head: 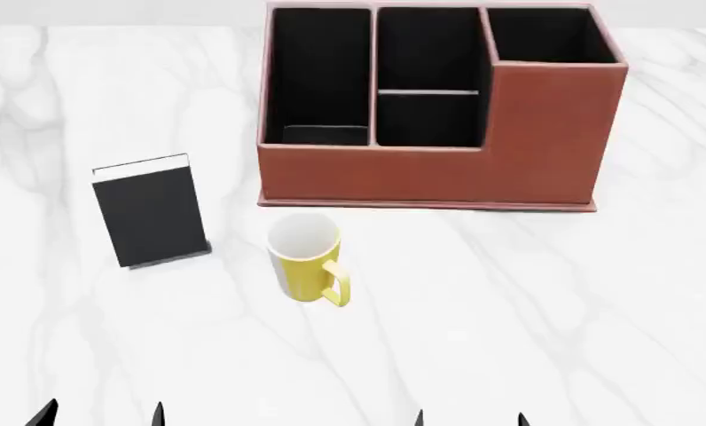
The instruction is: Pick up the yellow and white mug and place it to the right of the caddy.
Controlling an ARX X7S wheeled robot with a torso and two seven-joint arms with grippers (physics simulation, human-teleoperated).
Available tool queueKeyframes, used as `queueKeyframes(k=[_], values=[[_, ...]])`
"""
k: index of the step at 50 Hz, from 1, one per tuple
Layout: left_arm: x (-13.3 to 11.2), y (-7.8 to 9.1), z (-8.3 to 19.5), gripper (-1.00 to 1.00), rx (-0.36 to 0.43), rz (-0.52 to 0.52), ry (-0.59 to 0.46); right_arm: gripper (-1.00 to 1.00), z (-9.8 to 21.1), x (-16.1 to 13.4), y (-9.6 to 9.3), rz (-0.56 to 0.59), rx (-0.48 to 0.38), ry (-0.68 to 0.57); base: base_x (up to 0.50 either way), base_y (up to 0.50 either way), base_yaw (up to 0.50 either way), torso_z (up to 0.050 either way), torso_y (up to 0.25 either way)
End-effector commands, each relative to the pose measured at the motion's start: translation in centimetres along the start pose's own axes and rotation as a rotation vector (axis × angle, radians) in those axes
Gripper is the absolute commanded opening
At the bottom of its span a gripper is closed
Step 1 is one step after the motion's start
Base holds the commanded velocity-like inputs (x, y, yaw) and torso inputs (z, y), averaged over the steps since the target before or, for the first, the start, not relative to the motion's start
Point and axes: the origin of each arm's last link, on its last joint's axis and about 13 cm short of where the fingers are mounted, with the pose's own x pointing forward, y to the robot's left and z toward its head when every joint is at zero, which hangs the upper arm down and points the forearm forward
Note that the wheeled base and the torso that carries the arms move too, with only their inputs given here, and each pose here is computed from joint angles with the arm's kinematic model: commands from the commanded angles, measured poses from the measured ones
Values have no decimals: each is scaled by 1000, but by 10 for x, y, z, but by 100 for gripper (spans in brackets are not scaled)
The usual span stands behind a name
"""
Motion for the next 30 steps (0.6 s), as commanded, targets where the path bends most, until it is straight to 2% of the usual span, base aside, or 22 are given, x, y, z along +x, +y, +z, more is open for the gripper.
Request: queueKeyframes(k=[1, 17, 19, 20, 25, 27, 30], values=[[1, 0, 0, 100, 0, 1, 2, 100, -1, 0, 0, -10, -14, 0, 0, 0, 0, 0, 0], [1, -1, -2, 100, 18, -4, 8, 100, -2, -2, 1, 0, -23, 17, 0, 0, 0, 0, 0], [2, -2, -3, 100, 80, 4, 31, 100, -2, -4, 2, 10, -36, 22, 0, 0, 0, 0, 0], [2, -3, -3, 100, 60, -3, 30, 100, -3, -3, 2, 8, -47, 29, 0, 0, 0, 0, 0], [2, -2, -3, 100, 53, -7, 37, 100, -3, -3, 4, 8, -50, 43, 0, 0, 0, 0, 0], [1, -2, -2, 100, 45, -12, 18, 100, 0, -3, 4, -26, -37, 19, 0, 0, 0, 0, 0], [1, -2, -3, 100, 45, -11, 23, 100, 7, -5, 5, -56, -71, -31, 0, 0, 0, 0, 0]])
